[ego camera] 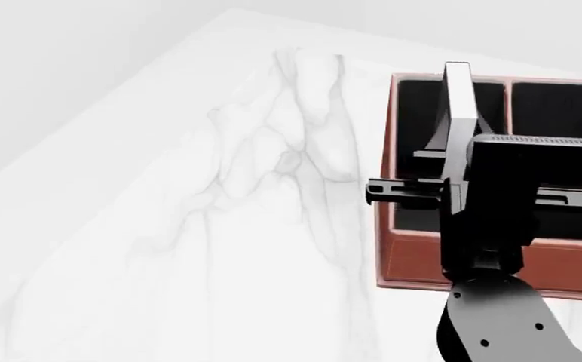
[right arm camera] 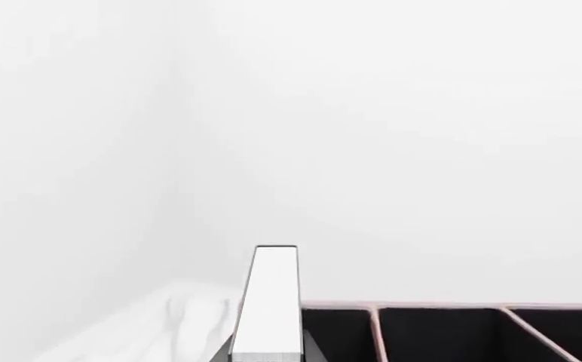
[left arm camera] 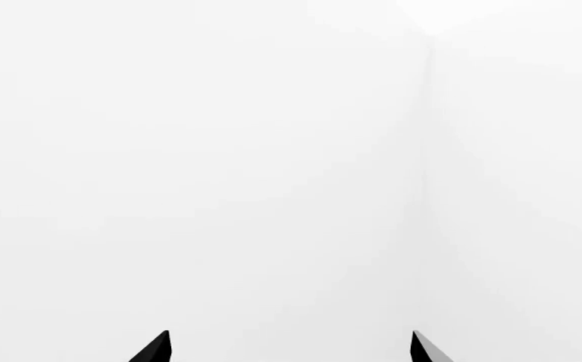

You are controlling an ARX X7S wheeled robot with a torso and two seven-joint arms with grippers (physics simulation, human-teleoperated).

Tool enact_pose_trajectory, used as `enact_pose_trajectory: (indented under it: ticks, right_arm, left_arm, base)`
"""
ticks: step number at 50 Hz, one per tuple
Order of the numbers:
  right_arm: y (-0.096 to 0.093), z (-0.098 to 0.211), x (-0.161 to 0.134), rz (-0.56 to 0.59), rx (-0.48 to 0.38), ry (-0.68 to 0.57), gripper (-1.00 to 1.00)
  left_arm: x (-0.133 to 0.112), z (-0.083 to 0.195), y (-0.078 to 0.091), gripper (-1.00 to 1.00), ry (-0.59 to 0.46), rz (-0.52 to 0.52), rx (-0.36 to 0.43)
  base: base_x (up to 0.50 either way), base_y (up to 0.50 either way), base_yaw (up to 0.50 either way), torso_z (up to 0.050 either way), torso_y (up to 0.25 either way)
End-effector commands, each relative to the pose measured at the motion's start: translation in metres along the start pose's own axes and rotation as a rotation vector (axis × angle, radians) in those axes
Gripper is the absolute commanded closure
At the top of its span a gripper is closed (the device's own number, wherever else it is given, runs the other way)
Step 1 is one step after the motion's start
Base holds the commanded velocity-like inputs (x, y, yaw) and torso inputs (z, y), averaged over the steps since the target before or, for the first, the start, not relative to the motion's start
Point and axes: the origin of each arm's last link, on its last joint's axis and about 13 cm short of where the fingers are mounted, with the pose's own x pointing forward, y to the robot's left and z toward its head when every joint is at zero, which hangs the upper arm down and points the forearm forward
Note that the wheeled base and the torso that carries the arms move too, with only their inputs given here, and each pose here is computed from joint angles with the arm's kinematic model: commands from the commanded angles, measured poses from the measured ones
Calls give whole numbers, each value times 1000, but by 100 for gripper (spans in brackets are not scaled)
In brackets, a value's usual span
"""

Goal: Pick up the book and place it in the left compartment of the caddy.

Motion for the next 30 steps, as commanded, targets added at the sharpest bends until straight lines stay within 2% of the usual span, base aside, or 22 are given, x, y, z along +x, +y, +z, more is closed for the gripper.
enact_pose_trajectory:
  ticks: [1, 8, 30]
  right_arm:
    - [0, 5, 6, 6, -45, -83, 100]
    - [0, 4, 6, 7, -51, -82, 100]
    - [-8, -3, 45, -8, -67, -30, 100]
  left_arm:
    - [5, -6, 2, -100, 17, 24, 29]
    - [5, -6, 3, -100, 24, 25, 18]
    - [4, -5, 4, -100, 22, 33, -2]
  base:
    - [0, 0, 0, 0, -152]
    - [0, 0, 0, 4, -207]
    - [0, 0, 0, 0, -1]
